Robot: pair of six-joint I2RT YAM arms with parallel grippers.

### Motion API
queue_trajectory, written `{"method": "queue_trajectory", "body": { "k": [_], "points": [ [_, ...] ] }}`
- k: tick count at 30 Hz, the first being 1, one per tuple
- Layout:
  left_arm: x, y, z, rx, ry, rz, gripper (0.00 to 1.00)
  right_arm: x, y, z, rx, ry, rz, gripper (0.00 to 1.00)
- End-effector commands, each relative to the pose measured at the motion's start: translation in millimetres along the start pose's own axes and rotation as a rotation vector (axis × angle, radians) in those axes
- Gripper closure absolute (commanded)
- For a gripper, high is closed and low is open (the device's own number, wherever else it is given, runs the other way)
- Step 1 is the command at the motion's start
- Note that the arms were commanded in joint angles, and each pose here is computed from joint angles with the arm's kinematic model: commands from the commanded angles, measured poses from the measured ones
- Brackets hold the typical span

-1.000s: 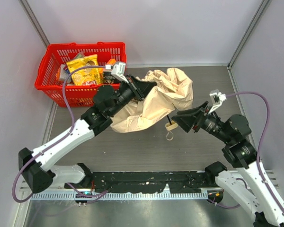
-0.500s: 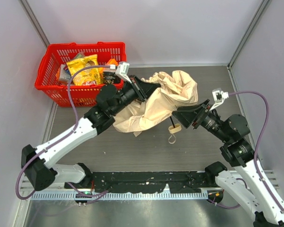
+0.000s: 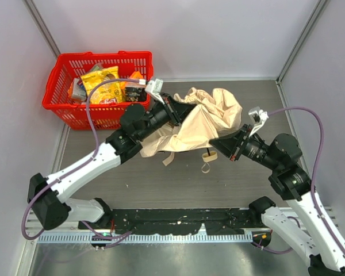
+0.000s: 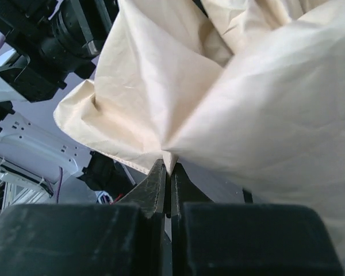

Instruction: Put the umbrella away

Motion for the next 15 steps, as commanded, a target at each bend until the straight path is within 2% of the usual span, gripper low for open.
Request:
{"method": "queue_trajectory", "body": {
  "k": [1, 5, 8, 9, 10, 11, 12, 13, 14, 15],
  "points": [
    [-43.8, 13.6, -19.6, 0.019, -0.098, -0.267, 1.00, 9.2, 25.7, 13.3, -0.005, -0.007, 0.112, 0.99],
    [-51.7, 10.1, -13.2, 0.005, -0.086, -0.334, 1.00, 16.0, 32.9, 26.4, -0.093, -0.098, 0.179, 0.99],
    [-48.3, 2.3, -15.8, 0.056, -0.063, -0.307, 1.00, 14.1, 32.5, 29.2, -0.093, -0.162, 0.155, 0.77],
    [-47.1, 1.5, -17.2, 0.080, -0.054, -0.304, 1.00, 12.1, 32.7, 28.2, -0.080, -0.144, 0.163, 0.71],
    [-43.8, 1.5, -16.5, 0.095, -0.046, -0.297, 1.00, 4.1, 34.2, 27.0, -0.034, -0.118, 0.152, 0.60],
    [-42.8, 2.0, -15.8, 0.106, -0.048, -0.296, 1.00, 5.8, 37.0, 22.2, 0.018, -0.083, 0.190, 0.57],
    [-37.7, 3.7, -14.0, 0.119, -0.056, -0.270, 1.00, -6.8, 41.3, 15.6, 0.146, -0.044, 0.160, 0.50],
    [-35.5, 6.3, -14.0, 0.127, -0.069, -0.257, 1.00, -3.1, 46.3, 9.0, 0.215, -0.005, 0.207, 0.47],
    [-32.2, 8.6, -14.1, 0.140, -0.088, -0.237, 1.00, -14.3, 51.5, 3.8, 0.305, 0.047, 0.176, 0.42],
    [-29.3, 11.8, -13.6, 0.154, -0.117, -0.215, 1.00, -15.3, 53.2, 0.6, 0.320, 0.102, 0.190, 0.39]
  ]
}}
Point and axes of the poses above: each gripper's point midway between its finger pads, its own y axis back along the fingers, its own z axis along the line the jaws close on, x = y × z, the point moved 8 cm from there along y, back along the fingers, and after that the axes turned 14 degrees about y, right-handed, at the moved point
